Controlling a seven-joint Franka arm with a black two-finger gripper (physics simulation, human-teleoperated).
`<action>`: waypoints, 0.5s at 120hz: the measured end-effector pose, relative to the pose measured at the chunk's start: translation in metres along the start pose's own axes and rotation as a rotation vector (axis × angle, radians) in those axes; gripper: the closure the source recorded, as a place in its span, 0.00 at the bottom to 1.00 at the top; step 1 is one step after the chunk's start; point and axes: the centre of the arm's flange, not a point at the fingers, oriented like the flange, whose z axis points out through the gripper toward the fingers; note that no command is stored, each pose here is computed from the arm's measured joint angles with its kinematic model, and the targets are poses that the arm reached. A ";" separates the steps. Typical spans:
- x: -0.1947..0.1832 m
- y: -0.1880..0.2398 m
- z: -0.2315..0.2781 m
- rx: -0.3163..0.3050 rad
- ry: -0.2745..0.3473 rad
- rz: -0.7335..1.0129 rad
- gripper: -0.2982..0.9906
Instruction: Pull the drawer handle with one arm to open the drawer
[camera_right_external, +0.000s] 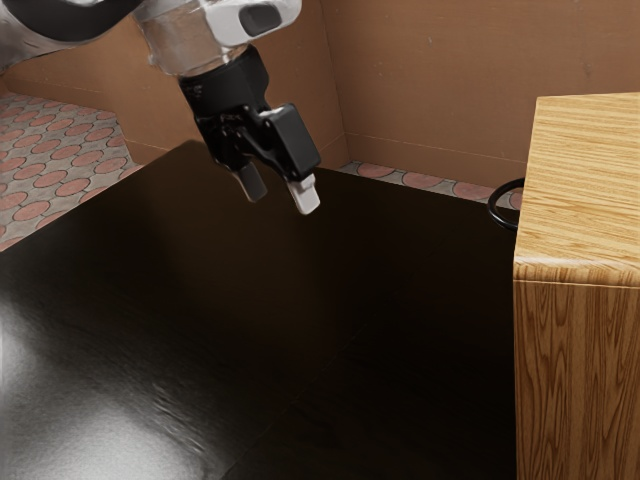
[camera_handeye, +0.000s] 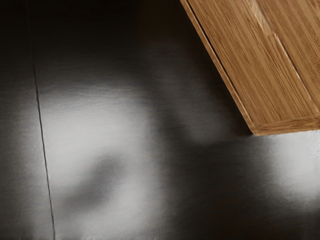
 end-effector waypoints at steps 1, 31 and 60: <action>0.001 0.000 0.002 0.001 -0.002 -0.006 0.23; 0.001 -0.118 0.023 0.077 0.012 -0.421 0.23; 0.046 -0.059 0.044 0.102 0.075 -0.432 0.23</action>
